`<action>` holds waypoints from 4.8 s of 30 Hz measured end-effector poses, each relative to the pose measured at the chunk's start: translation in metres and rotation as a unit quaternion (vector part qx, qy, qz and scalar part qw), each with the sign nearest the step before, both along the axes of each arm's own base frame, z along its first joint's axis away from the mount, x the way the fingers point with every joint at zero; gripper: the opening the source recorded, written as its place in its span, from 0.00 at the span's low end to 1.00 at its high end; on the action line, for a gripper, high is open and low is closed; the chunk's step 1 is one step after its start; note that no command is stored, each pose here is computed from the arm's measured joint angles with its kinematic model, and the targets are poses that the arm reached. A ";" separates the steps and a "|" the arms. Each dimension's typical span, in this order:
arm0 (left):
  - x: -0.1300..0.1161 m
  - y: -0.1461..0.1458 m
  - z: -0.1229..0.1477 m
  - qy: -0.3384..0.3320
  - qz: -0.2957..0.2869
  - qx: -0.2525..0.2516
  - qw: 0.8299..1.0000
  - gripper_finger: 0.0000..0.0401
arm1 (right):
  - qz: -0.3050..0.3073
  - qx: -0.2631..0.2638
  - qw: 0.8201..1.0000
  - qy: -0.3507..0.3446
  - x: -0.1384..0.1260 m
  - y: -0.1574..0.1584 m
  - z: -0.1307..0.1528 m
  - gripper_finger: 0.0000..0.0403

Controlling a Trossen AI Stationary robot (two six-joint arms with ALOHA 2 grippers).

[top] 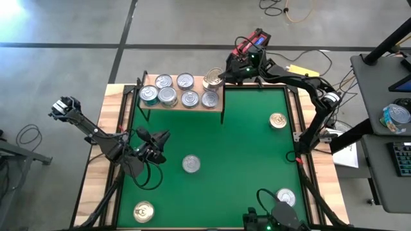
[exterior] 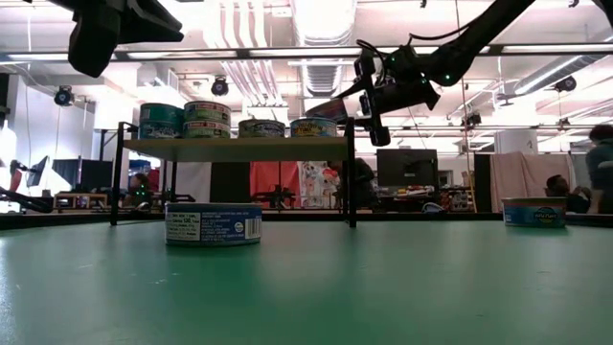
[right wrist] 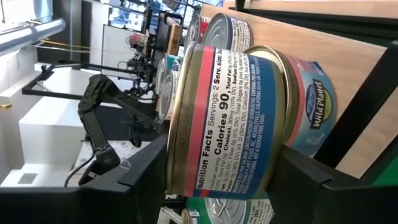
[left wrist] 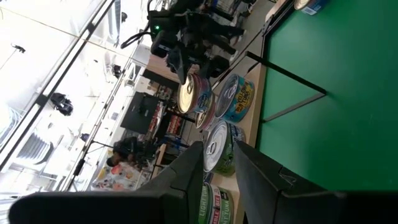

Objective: Stack canned seafood by type on shelf
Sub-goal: Stack the middle right blue tuna can on top of the blue tuna can on the shelf

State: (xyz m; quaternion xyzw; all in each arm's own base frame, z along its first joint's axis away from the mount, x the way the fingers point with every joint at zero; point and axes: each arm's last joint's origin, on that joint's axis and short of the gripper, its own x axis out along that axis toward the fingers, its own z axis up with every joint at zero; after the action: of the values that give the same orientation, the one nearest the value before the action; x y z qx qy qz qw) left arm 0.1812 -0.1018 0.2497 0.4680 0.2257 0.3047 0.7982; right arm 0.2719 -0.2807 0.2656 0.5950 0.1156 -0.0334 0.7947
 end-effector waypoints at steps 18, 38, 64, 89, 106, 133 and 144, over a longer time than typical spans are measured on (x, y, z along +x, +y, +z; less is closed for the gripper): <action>0.000 0.000 0.000 -0.002 0.000 -0.002 1.000 0.19 | -0.032 -0.021 0.999 0.004 0.003 -0.003 0.010 0.58; 0.000 0.000 0.000 -0.005 0.001 -0.006 1.000 0.19 | -0.044 -0.052 0.998 0.013 0.008 0.001 0.009 0.51; 0.000 0.000 -0.001 -0.009 0.001 -0.010 1.000 0.19 | -0.047 -0.118 0.991 0.043 0.020 0.012 0.005 0.53; -0.001 0.000 -0.002 -0.010 0.002 -0.013 1.000 0.19 | -0.042 -0.110 0.992 0.037 0.024 0.014 0.013 0.53; -0.001 0.000 -0.002 -0.011 0.001 -0.014 1.000 0.19 | -0.042 -0.127 0.989 0.060 0.024 0.015 0.011 0.53; -0.001 0.000 -0.002 -0.017 0.002 -0.020 1.000 0.19 | -0.044 -0.135 0.988 0.053 0.024 0.014 0.012 0.53; -0.001 0.001 -0.002 -0.016 0.002 -0.020 1.000 0.19 | -0.036 -0.157 0.986 0.045 0.025 0.014 0.014 0.54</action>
State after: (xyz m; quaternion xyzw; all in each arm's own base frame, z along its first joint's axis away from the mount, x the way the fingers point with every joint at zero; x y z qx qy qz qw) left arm 0.1805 -0.1013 0.2479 0.4465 0.2198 0.3092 0.8104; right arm 0.2966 -0.2665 0.2792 0.4648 0.1232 -0.1068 0.8703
